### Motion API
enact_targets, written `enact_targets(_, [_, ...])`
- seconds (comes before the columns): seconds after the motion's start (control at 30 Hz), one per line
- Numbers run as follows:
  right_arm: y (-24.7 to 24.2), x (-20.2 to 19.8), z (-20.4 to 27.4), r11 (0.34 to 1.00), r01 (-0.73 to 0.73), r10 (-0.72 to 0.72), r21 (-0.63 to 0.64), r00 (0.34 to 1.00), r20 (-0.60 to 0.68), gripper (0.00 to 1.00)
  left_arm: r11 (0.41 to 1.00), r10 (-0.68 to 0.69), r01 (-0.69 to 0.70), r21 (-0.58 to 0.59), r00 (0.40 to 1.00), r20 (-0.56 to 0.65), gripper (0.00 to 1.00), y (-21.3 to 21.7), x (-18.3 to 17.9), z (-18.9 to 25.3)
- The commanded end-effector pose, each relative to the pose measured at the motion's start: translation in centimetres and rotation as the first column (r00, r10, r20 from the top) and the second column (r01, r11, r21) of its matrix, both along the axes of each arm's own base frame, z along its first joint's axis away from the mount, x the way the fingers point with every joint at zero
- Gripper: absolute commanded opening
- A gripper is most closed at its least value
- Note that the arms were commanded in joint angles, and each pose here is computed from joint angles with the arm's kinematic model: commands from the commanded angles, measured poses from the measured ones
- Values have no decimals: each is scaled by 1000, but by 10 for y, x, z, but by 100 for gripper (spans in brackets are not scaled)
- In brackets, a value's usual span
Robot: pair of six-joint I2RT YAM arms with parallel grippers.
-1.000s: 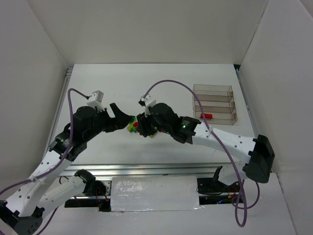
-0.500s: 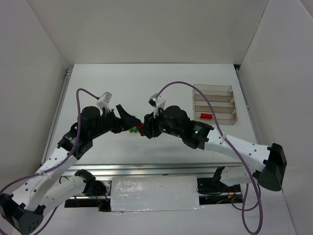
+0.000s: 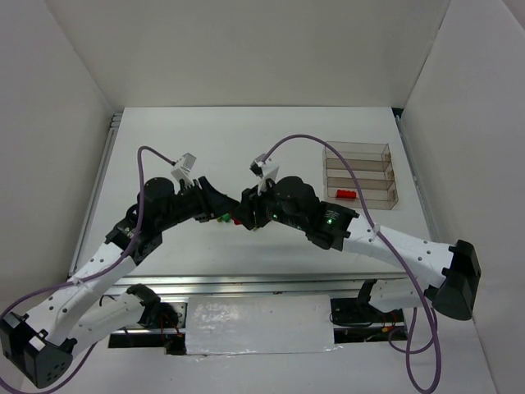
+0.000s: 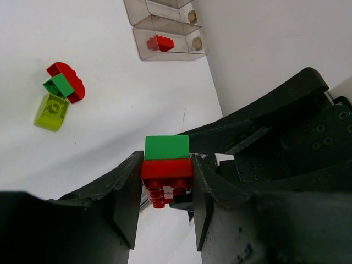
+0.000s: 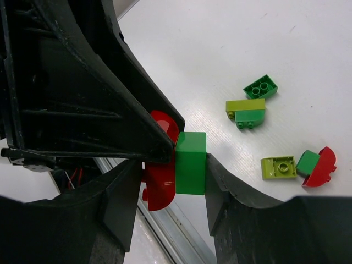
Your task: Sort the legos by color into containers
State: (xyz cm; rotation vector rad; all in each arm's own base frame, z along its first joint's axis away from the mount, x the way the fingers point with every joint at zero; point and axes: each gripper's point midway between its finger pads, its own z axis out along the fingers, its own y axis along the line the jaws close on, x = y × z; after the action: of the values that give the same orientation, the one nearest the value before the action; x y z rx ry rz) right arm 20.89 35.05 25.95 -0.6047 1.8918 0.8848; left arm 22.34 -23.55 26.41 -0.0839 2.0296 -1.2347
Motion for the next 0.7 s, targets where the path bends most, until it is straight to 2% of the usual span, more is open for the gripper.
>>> enact_targets(0.0, [11,12,41,994,33,-39,109,998,54,36,994,-94,99,-52,991,91,10,-14,-14,30])
enact_targets(0.03, [9,12,40,994,33,-38,104,998,50,74,995,-91,94,-26,992,92,4,-12,-14,27])
enact_targets(0.07, [7,9,42,994,21,-26,107,998,50,84,996,-82,84,-15,991,107,1,-10,-13,32])
enact_targets(0.1, [4,4,35,996,-22,19,89,999,27,99,998,-68,67,15,988,137,0,-6,-10,32])
enact_targets(0.2, [-11,-11,36,981,-156,156,113,988,5,100,997,-58,48,66,984,166,0,2,-11,34])
enact_targets(0.23, [-22,-26,34,953,-268,272,144,962,-12,100,994,-79,62,89,975,207,0,3,-12,36])
enact_targets(0.27, [-29,-33,35,935,-317,324,160,946,-13,100,992,-105,85,94,967,233,0,2,-16,39])
enact_targets(0.3, [-35,-41,29,915,-360,369,180,929,-18,99,987,-141,115,109,949,283,0,1,-20,43])
enact_targets(0.37, [-47,-63,46,844,-480,485,239,874,41,99,969,-246,227,96,906,344,0,-7,-38,51])
enact_targets(0.43, [-54,-81,46,798,-541,554,265,832,31,97,939,-340,330,93,861,378,0,-13,-55,52])
enact_targets(0.53, [-52,-89,56,760,-579,592,294,804,54,93,900,-421,428,80,809,409,0,-19,-72,54])
enact_targets(0.6, [-51,-89,58,749,-588,598,305,798,70,91,886,-431,461,53,774,464,0,-22,-78,65])
enact_targets(0.67, [-50,-92,62,732,-600,606,324,790,92,89,864,-458,502,36,754,471,0,-23,-87,64])
